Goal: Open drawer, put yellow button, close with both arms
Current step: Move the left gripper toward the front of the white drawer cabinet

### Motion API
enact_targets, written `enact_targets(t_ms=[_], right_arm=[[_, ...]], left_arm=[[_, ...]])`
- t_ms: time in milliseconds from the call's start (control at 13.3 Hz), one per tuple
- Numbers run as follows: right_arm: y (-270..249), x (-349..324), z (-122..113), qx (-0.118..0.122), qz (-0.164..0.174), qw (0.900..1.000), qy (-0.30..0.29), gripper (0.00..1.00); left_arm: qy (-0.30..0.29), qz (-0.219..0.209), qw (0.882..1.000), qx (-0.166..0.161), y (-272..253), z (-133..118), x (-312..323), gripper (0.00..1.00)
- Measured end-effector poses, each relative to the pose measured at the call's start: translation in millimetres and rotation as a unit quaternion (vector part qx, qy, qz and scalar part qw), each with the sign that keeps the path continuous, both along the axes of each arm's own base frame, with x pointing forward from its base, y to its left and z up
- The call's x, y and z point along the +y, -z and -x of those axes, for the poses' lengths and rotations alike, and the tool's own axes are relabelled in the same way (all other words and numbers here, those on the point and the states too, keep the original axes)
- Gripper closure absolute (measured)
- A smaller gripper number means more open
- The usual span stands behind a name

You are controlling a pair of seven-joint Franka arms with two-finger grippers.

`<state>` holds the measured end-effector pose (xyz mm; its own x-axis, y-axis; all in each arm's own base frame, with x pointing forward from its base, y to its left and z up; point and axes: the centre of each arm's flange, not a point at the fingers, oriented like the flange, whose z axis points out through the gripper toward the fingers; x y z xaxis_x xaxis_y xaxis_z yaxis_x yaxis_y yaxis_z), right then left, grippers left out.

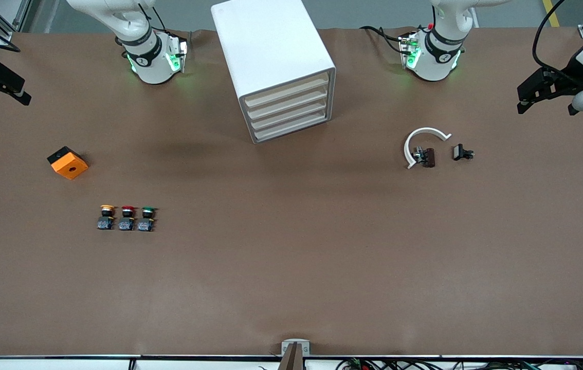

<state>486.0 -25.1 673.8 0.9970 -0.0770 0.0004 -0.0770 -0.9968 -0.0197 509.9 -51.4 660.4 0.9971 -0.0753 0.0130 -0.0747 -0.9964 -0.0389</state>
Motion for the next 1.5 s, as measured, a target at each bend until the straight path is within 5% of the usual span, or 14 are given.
enact_targets(t_ms=[601, 977, 1202, 1502], right_arm=[[0, 0, 0, 0.000, 0.000, 1.000, 0.000, 0.00], [0, 0, 0, 0.000, 0.000, 1.000, 0.000, 0.00], [0, 0, 0, 0.000, 0.000, 1.000, 0.000, 0.00], [0, 0, 0, 0.000, 0.000, 1.000, 0.000, 0.00]], left_arm=[[-0.001, 0.002, 1.000, 0.009, 10, -12, 2, 0.00], [-0.007, 0.067, 0.996, 0.064, 75, -49, -11, 0.00], [-0.021, 0.069, 0.992, 0.103, 122, -63, -37, 0.00], [-0.127, 0.048, 0.978, 0.155, 181, -68, -99, 0.00]])
